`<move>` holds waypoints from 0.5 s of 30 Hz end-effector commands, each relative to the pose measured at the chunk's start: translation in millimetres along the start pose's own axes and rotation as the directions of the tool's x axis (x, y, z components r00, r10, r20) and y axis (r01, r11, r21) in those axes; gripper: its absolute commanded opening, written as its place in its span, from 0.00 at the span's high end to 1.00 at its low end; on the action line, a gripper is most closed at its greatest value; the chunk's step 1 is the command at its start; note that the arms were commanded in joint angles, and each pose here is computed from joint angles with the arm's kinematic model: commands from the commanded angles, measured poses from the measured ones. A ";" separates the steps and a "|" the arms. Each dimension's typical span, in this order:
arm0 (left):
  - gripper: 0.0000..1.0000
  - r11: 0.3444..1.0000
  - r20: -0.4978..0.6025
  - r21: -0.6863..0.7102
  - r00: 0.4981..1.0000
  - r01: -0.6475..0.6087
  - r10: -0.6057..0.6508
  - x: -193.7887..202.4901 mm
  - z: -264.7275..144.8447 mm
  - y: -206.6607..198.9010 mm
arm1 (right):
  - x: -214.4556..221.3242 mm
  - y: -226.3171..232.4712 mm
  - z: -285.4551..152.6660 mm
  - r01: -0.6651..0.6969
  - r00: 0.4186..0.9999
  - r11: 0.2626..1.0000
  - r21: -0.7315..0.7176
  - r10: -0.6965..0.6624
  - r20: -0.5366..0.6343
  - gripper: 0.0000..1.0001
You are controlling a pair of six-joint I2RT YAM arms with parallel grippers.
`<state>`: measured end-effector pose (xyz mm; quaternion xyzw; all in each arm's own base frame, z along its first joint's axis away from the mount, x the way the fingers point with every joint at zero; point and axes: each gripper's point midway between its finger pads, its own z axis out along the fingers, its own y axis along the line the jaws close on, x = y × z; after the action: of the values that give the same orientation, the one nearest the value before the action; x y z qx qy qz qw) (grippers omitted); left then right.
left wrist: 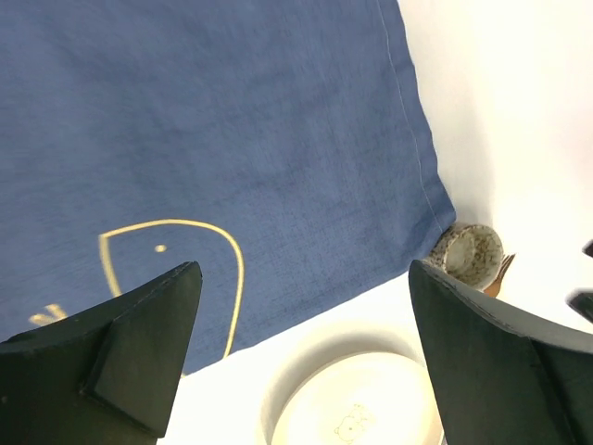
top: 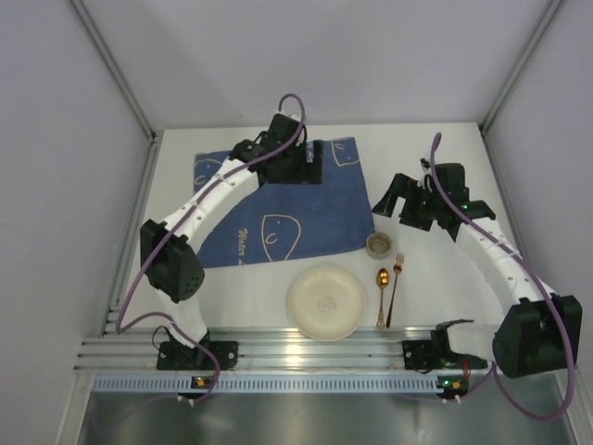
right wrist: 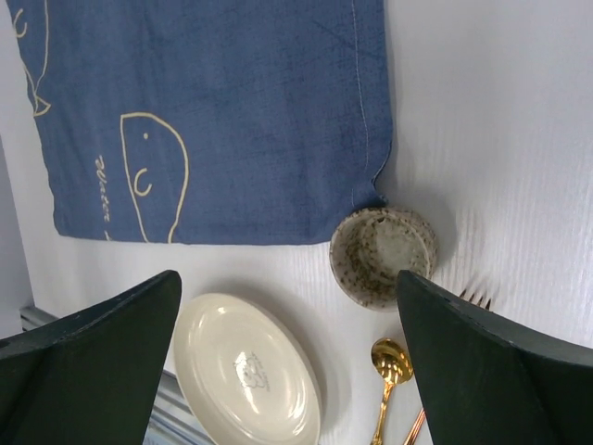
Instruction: Set the dinner table for one person
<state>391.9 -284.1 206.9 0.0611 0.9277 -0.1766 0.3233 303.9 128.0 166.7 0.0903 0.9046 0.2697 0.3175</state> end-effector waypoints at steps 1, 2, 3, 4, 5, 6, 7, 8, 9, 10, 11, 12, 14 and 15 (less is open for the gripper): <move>0.02 0.998 0.142 -0.063 0.990 0.022 -0.012 -29.8 -60.7 11.0 | -24.8 11.8 4.3 0.024 0.999 1.000 -0.007 -0.023 0.034 0.00; 0.01 0.994 0.106 -0.105 0.994 0.014 -0.002 -12.3 -54.6 24.9 | -25.0 8.1 12.5 0.015 1.000 1.000 0.004 -0.015 0.014 0.00; 0.02 0.992 0.116 -0.124 0.993 0.022 -0.008 -8.5 -63.1 33.8 | -31.9 11.8 14.3 0.023 1.000 1.000 0.000 -0.023 0.021 0.00; 0.01 0.988 0.106 -0.151 0.994 0.034 -0.018 1.0 -63.5 43.5 | -35.8 13.0 19.0 0.025 1.000 1.000 -0.004 -0.025 0.017 0.00; 0.02 0.981 0.044 -0.191 0.999 0.035 -0.027 29.5 -53.9 60.8 | -34.4 7.6 32.1 0.013 1.000 1.000 0.011 -0.013 -0.014 0.00; 0.01 0.980 0.067 -0.192 0.997 0.060 -0.048 33.0 -62.9 68.3 | -45.6 13.2 35.7 0.015 1.000 1.000 0.002 -0.015 -0.003 0.00; 0.01 0.977 0.061 -0.198 0.996 0.082 -0.072 43.6 -62.9 74.1 | -49.5 12.3 42.3 0.012 1.000 1.000 0.009 -0.012 -0.009 0.00; 0.02 0.969 0.008 -0.230 0.996 0.086 -0.087 73.7 -55.4 88.9 | -48.3 4.3 58.8 0.001 0.999 0.999 0.036 0.001 -0.041 0.00; 0.02 0.968 0.029 -0.226 0.994 0.106 -0.103 78.5 -64.3 93.1 | -62.8 7.7 63.1 0.001 1.000 0.999 0.042 -0.001 -0.018 0.00; 0.02 0.964 0.039 -0.230 0.991 0.133 -0.128 85.0 -63.4 97.2 | -67.4 4.7 69.8 -0.005 1.000 0.998 0.061 0.006 -0.017 0.00; 0.02 0.952 0.011 -0.275 0.990 0.138 -0.140 107.4 -59.6 110.9 | -76.3 1.7 81.8 -0.006 1.000 0.996 0.083 0.008 -0.015 0.00; 0.02 0.942 0.028 -0.295 0.987 0.160 -0.159 110.9 -64.0 119.2 | -79.1 0.3 89.8 -0.012 1.000 0.996 0.088 0.014 -0.022 0.00; 0.02 0.918 0.011 -0.342 0.978 0.201 -0.210 132.2 -59.0 135.8 | -82.9 -5.1 113.3 -0.024 0.998 0.995 0.098 0.029 -0.057 0.05; 0.01 0.909 0.008 -0.346 0.970 0.232 -0.245 135.6 -57.6 144.8 | -81.8 -7.1 121.9 -0.036 0.996 0.994 0.105 0.044 -0.075 0.09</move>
<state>277.7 -142.6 117.2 -0.0483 0.9638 -0.0396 0.2592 418.9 140.5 128.0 0.1111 0.9278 0.2346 0.2679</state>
